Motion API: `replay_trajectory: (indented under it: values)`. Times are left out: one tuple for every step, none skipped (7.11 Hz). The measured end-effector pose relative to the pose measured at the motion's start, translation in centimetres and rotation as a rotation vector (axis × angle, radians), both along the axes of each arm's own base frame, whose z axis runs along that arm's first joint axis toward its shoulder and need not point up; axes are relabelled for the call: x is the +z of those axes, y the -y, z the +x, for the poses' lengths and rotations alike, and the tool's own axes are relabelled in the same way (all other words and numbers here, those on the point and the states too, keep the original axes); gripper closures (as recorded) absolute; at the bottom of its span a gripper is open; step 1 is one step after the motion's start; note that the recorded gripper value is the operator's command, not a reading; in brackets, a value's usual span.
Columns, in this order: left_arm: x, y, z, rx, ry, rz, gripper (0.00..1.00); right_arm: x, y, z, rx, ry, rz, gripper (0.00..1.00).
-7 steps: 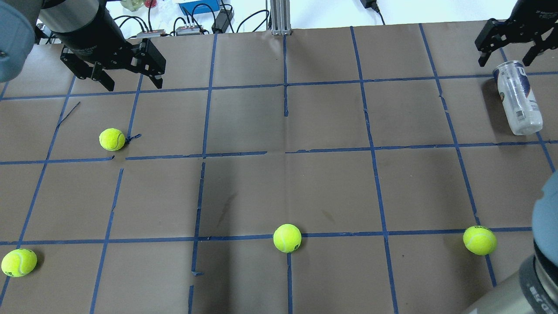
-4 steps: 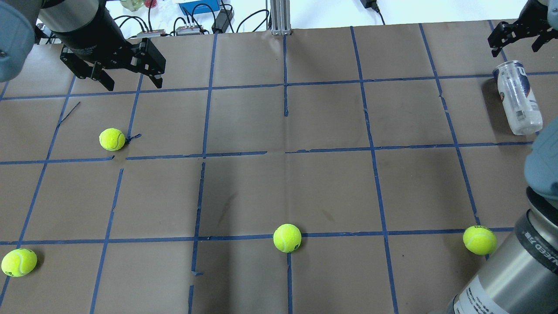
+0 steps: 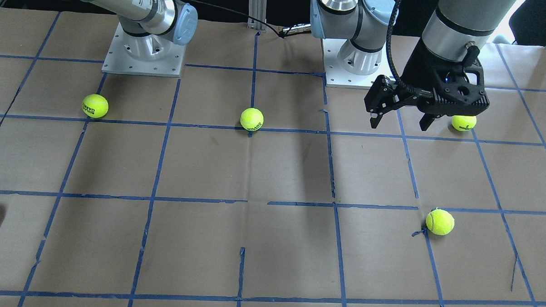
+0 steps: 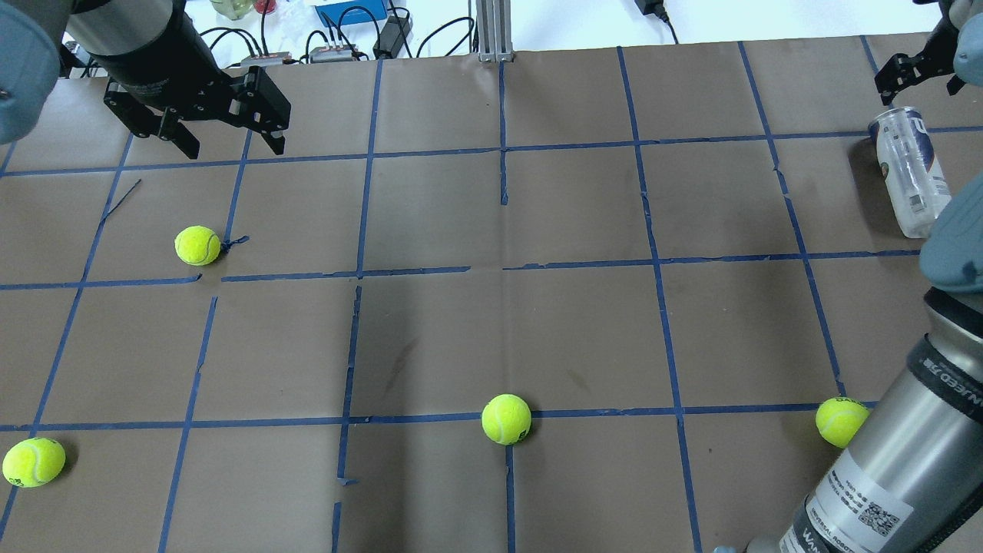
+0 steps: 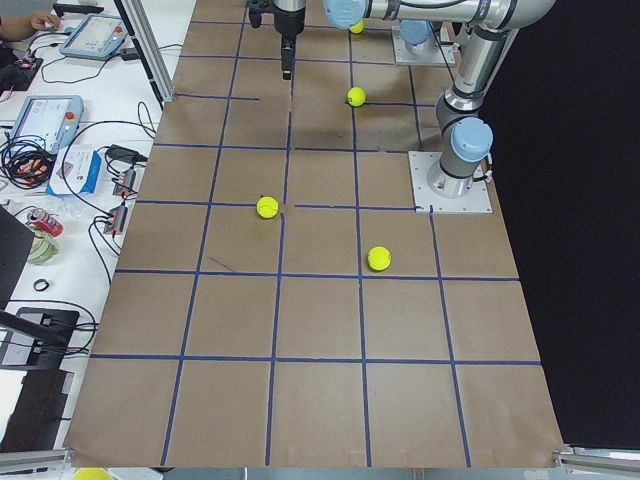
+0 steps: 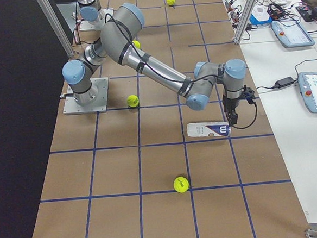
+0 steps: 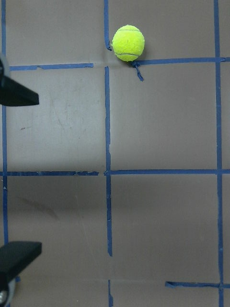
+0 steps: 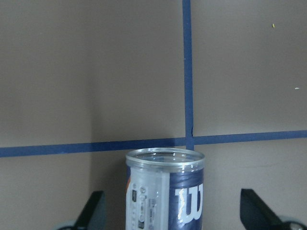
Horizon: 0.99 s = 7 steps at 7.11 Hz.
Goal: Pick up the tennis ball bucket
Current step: 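Close the right gripper on the can and lift it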
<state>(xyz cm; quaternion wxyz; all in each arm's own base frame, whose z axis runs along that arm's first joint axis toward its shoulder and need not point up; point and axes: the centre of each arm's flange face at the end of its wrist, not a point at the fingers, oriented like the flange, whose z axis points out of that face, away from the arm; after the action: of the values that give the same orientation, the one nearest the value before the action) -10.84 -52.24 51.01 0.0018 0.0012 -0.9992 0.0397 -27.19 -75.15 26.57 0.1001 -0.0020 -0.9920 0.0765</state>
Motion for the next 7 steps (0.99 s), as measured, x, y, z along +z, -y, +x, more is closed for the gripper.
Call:
replay_trajectory:
  values:
    - [0.0, 0.0, 0.0, 0.0, -0.002, -0.001, 0.0, -1.1, 0.1, -0.5, 0.003, 0.012, -0.003, 0.0]
    - [0.0, 0.0, 0.0, 0.0, -0.001, -0.001, 0.0, -2.2, 0.1, -0.7, 0.004, 0.025, 0.001, 0.0]
    - [0.1, 0.0, -0.1, -0.001, 0.0, -0.001, 0.0, -3.2, 0.2, -0.7, 0.004, 0.042, 0.007, 0.0]
    - [0.1, -0.1, -0.1, -0.002, -0.001, -0.001, 0.0, -3.9, 0.1, -0.9, 0.001, 0.06, 0.007, 0.02]
    - [0.1, -0.1, -0.1, -0.002, -0.002, -0.002, 0.0, -4.6, -0.1, -1.5, -0.004, 0.089, 0.003, 0.04]
    - [0.2, -0.1, -0.2, -0.003, -0.002, -0.004, 0.0, -5.7, -0.4, -1.9, -0.006, 0.121, 0.002, 0.07]
    - [0.2, -0.2, -0.1, -0.002, -0.001, -0.005, 0.0, -6.4, -0.6, -2.2, -0.006, 0.133, 0.005, 0.35]
